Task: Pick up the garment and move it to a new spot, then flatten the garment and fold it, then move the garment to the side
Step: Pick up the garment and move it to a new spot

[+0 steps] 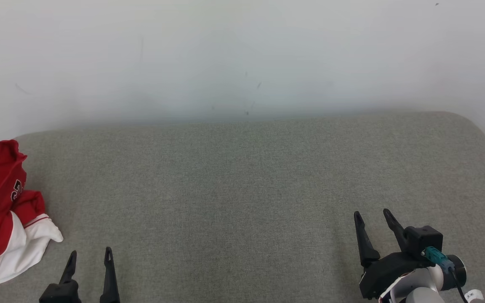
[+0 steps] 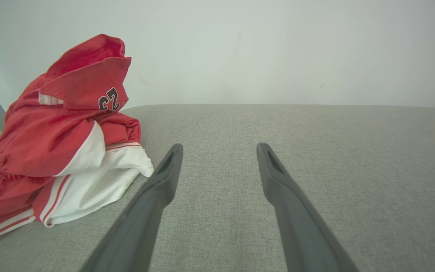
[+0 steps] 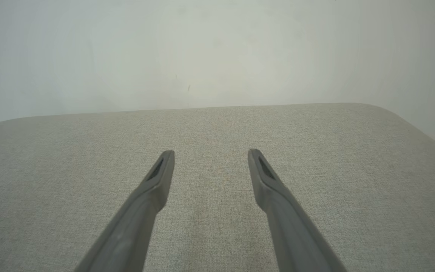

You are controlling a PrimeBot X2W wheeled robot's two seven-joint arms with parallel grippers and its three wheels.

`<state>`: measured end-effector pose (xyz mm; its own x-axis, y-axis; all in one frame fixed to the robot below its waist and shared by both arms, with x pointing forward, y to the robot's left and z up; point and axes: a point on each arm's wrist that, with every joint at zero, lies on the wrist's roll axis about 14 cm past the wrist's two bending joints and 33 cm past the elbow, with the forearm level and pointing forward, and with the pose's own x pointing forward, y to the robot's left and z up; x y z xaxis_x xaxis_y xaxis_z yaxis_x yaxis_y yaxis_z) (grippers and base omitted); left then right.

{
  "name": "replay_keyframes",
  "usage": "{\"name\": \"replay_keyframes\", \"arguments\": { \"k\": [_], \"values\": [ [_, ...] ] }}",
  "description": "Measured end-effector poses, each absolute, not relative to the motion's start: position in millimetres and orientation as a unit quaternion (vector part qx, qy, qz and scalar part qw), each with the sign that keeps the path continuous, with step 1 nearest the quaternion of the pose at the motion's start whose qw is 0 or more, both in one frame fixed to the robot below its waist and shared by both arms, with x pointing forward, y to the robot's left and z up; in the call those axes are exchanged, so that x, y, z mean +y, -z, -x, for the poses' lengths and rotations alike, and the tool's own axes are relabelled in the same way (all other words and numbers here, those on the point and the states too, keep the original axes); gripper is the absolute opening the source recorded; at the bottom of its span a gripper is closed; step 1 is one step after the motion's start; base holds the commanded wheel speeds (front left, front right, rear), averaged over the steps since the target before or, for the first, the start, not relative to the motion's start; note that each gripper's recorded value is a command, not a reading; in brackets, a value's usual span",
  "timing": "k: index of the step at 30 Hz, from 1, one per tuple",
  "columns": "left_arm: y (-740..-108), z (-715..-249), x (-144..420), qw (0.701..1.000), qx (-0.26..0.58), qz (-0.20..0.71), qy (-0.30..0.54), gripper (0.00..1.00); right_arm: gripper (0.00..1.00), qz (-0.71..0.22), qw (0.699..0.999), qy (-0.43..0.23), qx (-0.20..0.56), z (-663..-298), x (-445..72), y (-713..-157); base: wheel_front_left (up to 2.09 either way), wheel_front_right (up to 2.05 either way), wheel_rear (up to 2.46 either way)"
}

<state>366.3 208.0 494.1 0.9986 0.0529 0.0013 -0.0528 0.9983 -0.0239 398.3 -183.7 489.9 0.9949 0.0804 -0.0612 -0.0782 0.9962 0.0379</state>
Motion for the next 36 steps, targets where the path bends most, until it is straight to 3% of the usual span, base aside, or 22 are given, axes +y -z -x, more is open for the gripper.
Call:
{"name": "replay_keyframes", "arguments": {
  "k": [36],
  "values": [
    [-504.6, -362.8, 219.2, 0.999, 0.009, 0.013, -0.036, 1.0, 1.0, -0.021, 0.997, -0.063, 0.034, -406.9, -164.2, -487.9, 0.0, 0.0, 0.0]
  ]
}}
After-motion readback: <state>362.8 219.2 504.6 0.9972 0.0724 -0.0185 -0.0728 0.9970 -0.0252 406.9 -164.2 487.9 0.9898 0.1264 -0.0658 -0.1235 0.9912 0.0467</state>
